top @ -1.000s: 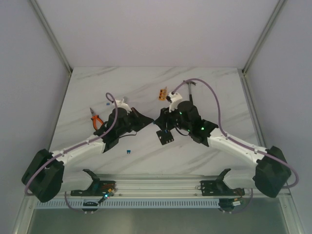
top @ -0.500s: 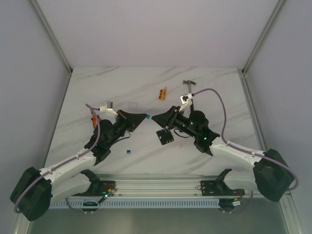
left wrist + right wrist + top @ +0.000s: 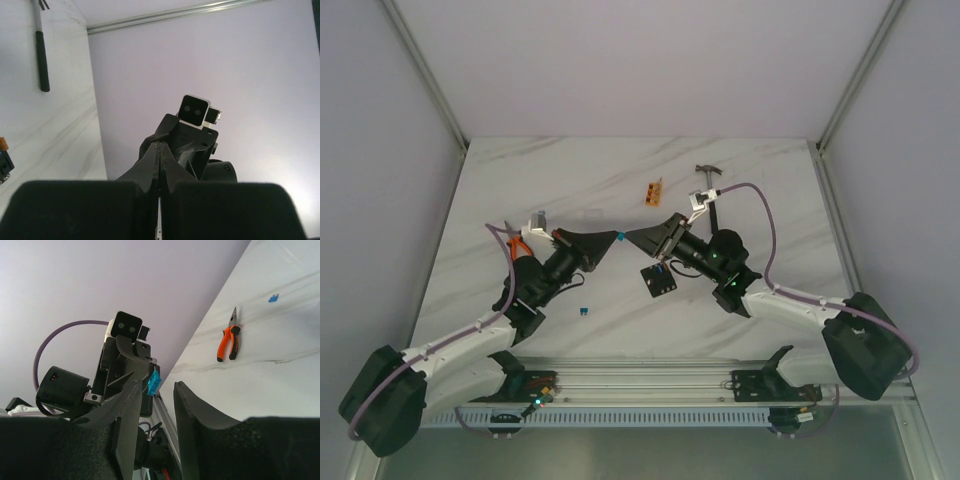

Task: Snap on the fuse box
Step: Pick up the fuse from the center of the board.

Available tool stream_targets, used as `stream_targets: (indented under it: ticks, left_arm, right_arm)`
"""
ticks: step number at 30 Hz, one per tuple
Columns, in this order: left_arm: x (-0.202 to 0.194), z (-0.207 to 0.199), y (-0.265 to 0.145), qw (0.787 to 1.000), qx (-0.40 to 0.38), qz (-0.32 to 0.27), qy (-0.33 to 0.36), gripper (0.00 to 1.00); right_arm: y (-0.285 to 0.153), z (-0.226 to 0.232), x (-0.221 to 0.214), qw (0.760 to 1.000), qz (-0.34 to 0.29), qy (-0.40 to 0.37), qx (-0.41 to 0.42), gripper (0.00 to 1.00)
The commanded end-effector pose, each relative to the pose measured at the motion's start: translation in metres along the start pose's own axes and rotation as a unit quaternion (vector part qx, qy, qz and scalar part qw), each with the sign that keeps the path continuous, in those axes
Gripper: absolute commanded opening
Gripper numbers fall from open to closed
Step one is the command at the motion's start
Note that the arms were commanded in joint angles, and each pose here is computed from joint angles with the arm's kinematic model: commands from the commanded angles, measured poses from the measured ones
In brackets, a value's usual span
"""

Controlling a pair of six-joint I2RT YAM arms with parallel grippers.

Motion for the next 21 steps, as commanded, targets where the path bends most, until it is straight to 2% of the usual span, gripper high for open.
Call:
stream_targets:
  ticks: [1,15,21]
  left_arm:
    - [-0.004,-0.025,-0.004,0.998,-0.052,0.006,-0.022,0.0]
    - [-0.012,-0.025,0.001,0.998,-0.055,0.019,-0.033,0.0]
    - [-0.012,-0.023,0.0,0.998,-0.055,0.017,-0.039,0.0]
  right_arm:
    - [0.0,0.008,0.007,1.0,-0.019,0.001,0.024,0.37]
    - [0.002,0.017,0.009,0.998,-0.026,0.006,0.053,0.27]
    - [0.001,0.018,0.009,0.998,-0.028,0.006,0.056,0.17]
Point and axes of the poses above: each gripper's point midway between its finger pads, its own y axis out along the fingers, its own z axis along the line the jaws close on, x = y × z, the point moved 1 cm from there along -y, back along the fingers, and after that the axes turned 13 degrees about -y, right-handed, at the moved point
